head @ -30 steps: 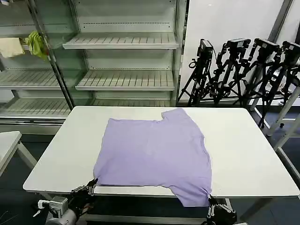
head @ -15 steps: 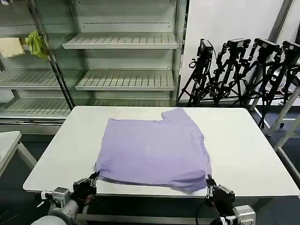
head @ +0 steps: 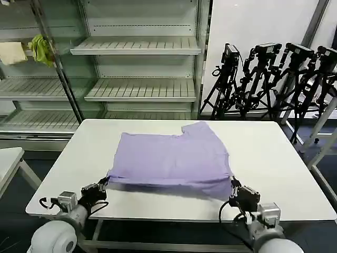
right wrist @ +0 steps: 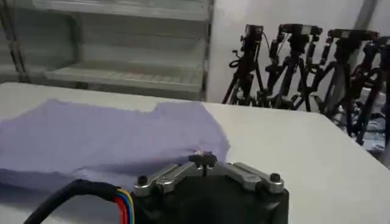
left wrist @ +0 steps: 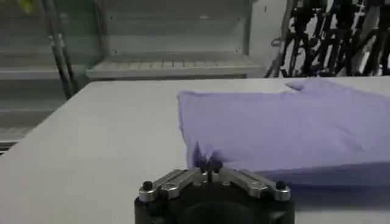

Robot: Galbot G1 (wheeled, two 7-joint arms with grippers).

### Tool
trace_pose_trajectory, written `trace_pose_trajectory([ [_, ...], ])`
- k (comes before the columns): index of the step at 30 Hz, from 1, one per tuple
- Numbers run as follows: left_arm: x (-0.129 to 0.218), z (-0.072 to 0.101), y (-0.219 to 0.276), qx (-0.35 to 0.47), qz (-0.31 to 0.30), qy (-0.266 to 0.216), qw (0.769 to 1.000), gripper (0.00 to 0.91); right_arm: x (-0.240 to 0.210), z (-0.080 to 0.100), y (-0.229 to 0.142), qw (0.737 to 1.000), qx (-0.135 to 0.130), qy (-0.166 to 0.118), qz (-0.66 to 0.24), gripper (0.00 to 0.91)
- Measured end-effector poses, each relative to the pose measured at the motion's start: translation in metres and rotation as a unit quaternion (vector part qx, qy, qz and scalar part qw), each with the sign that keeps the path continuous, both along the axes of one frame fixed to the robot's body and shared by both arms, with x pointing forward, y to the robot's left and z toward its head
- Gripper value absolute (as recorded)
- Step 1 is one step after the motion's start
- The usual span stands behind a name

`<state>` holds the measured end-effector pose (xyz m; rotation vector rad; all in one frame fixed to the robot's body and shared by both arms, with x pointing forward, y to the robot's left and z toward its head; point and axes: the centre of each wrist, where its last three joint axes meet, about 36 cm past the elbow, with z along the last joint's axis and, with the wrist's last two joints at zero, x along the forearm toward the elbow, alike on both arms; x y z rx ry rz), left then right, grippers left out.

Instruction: Fold and organize the clothes.

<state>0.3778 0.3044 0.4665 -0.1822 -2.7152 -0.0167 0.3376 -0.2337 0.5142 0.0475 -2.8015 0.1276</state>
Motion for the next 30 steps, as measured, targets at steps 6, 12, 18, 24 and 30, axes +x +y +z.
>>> trace_pose_trajectory([
  [6,0.013,0.001,0.002,-0.004,0.000,-0.006,1.000,0.010,0.024,-0.001,-0.008,1.000,-0.004,-0.006,-0.008,0.000],
  [12,0.026,0.001,0.003,-0.005,0.002,-0.009,1.000,0.010,0.041,0.007,-0.012,1.000,-0.006,-0.019,-0.012,0.000],
  [18,0.036,0.002,0.003,-0.008,0.002,-0.012,1.000,0.010,0.057,0.020,-0.015,0.999,-0.008,-0.036,-0.009,0.000],
  [24,0.044,0.000,0.000,-0.010,0.001,-0.014,1.000,0.020,0.071,0.031,-0.018,0.999,-0.013,-0.050,-0.007,0.000],
  [30,0.052,-0.003,-0.004,-0.010,0.000,-0.014,1.000,0.020,0.078,0.030,-0.016,0.999,-0.015,-0.049,-0.003,0.000],
])
